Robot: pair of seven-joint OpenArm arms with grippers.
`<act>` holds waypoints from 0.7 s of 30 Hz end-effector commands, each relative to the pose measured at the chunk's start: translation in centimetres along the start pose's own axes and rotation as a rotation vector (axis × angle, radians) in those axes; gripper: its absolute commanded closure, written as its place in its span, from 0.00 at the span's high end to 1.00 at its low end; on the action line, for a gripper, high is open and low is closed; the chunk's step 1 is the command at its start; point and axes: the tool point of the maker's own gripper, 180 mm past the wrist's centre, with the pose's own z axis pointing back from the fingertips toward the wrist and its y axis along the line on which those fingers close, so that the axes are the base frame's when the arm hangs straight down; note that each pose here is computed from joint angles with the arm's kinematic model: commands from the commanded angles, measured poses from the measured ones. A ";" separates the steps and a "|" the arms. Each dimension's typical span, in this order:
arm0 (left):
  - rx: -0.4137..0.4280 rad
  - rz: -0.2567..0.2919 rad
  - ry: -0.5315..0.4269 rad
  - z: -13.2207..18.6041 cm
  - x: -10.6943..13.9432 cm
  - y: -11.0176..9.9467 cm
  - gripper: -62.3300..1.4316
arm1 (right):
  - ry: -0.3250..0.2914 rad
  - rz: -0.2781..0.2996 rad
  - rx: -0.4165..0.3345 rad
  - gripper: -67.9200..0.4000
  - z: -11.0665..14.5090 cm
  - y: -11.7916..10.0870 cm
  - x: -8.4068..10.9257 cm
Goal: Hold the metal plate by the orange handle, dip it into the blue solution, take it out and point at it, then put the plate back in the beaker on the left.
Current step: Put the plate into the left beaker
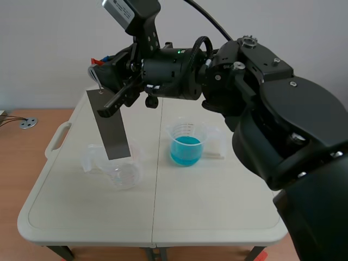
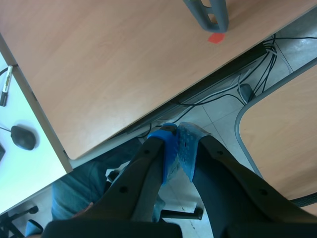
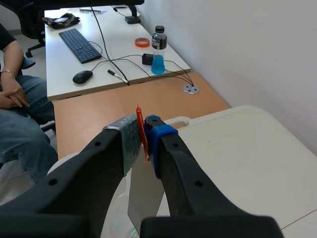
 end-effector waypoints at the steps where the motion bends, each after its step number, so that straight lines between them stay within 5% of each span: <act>1: 0.019 0.002 -0.010 0.0 0.3 0.6 0.07 | -0.040 -0.005 0.011 0.03 -0.3 0.0 1.0; 21: 0.017 0.002 -0.013 0.0 0.4 0.5 0.07 | -0.099 -0.247 0.009 0.03 -0.6 -0.3 -2.5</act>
